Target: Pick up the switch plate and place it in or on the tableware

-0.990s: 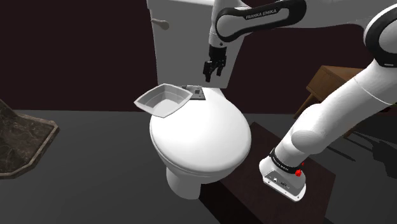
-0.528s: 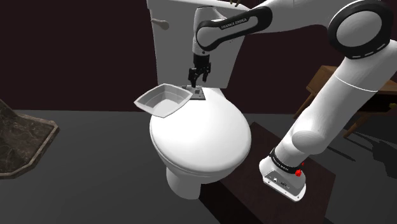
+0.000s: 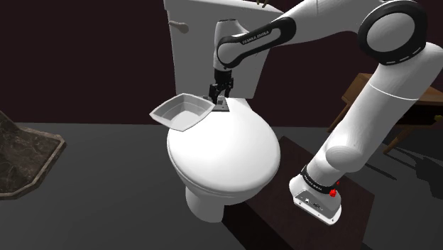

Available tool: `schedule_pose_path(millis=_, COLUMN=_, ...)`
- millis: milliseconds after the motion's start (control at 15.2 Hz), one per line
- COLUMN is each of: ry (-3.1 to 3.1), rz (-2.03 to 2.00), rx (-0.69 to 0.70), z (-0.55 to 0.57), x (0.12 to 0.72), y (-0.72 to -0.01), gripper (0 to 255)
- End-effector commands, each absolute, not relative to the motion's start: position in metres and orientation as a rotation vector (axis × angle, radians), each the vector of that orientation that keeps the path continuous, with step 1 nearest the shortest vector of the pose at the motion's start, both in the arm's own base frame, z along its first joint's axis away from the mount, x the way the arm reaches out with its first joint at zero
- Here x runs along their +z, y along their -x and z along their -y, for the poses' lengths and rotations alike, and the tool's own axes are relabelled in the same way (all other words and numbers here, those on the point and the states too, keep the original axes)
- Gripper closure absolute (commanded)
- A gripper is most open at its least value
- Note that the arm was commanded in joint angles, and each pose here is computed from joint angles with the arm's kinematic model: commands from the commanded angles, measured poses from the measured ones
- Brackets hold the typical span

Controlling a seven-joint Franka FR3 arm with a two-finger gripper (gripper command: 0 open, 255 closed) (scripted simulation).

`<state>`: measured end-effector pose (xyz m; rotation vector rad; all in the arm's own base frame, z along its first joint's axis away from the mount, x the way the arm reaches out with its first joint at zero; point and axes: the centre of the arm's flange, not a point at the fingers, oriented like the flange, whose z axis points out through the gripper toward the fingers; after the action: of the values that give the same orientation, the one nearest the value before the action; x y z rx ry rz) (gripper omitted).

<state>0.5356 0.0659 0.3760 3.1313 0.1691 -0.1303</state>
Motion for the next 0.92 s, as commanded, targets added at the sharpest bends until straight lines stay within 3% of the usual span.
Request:
schedule_pose_path(millis=0, ry=-3.131, rz=-0.169, rx=-0.130, z=-0.0657, x=0.3738, y=-0.5360, gripper=0)
schedule_pose_path(millis=330, ry=-3.131, rz=-0.169, rx=-0.130, z=-0.0657, x=0.3739, y=-0.5360, gripper=0)
schedule_pose_path(millis=396, ry=-3.131, rz=-0.169, rx=-0.130, z=-0.0657, x=0.3739, y=-0.5360, gripper=255)
schedule_pose_path(millis=858, ry=-3.131, rz=-0.169, rx=-0.130, z=-0.0656, x=0.3739, y=-0.5360, gripper=255)
